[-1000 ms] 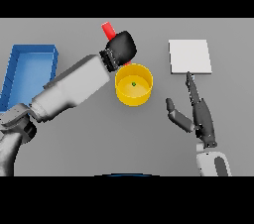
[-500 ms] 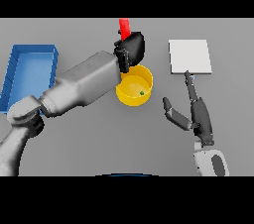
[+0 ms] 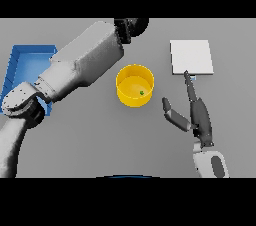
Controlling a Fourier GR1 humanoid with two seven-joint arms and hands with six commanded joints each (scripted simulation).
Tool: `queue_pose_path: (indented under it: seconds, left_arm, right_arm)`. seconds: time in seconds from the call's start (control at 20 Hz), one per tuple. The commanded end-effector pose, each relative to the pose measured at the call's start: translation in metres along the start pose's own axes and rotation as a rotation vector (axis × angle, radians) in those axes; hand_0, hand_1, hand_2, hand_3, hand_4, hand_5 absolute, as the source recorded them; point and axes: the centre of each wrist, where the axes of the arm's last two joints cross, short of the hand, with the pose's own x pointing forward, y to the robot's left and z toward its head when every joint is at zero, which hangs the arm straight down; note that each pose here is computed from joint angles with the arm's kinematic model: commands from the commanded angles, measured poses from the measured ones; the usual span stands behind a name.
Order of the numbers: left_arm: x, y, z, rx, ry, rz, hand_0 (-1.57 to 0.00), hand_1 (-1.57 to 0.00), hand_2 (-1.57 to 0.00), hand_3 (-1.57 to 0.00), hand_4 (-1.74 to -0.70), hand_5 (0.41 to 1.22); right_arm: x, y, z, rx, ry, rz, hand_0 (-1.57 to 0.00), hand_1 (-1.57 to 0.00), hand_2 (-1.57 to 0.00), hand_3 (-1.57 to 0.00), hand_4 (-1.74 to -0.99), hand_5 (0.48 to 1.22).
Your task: Pick up the red beaker and tilt it to pour out 1 green nut into yellow bowl. Pick up the yellow bowl and place it on the metallic measuring scale.
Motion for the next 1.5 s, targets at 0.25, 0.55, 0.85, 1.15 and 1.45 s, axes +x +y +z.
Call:
queue_pose_path:
  seconds: [0.25, 0.55, 0.85, 1.15, 1.45]
  left_arm:
    - [-0.094, -0.029, 0.026, -0.023, 0.215, 0.413, -1.57, -1.57, -1.57, -1.35, -1.73, 1.221]
    - [-0.144, -0.115, 0.07, -0.02, 0.538, 0.962, -1.57, -1.57, -1.57, -1.45, -1.74, 1.221]
    - [-0.124, -0.225, 0.116, -0.034, 0.88, 1.369, -1.57, -1.57, -1.57, -1.42, -1.74, 1.221]
    - [-0.069, -0.284, 0.134, -0.033, 1.119, 1.721, -1.57, -1.57, -1.57, -1.47, -1.74, 1.221]
    - [-0.013, -0.297, 0.149, -0.034, 1.235, 1.891, -1.57, -1.57, -1.57, -1.45, -1.74, 1.221]
  right_arm:
    - [-0.001, -0.002, 0.002, -0.002, -0.018, -0.014, 0.0, 0.0, 0.0, 0.0, -0.996, 0.681]
    - [-0.001, 0.002, -0.005, 0.001, -0.005, -0.049, 0.0, 0.0, 0.0, 0.0, -1.004, 0.668]
    - [0.001, 0.001, -0.006, 0.003, -0.013, -0.041, 0.0, 0.0, 0.0, 0.0, -1.044, 0.654]
    - [0.002, -0.001, -0.005, 0.0, -0.006, -0.007, 0.0, 0.0, 0.0, 0.0, -1.048, 0.651]
    - [-0.001, -0.001, -0.005, 0.016, 0.013, 0.01, 0.0, 0.0, 0.0, 0.0, -1.026, 0.648]
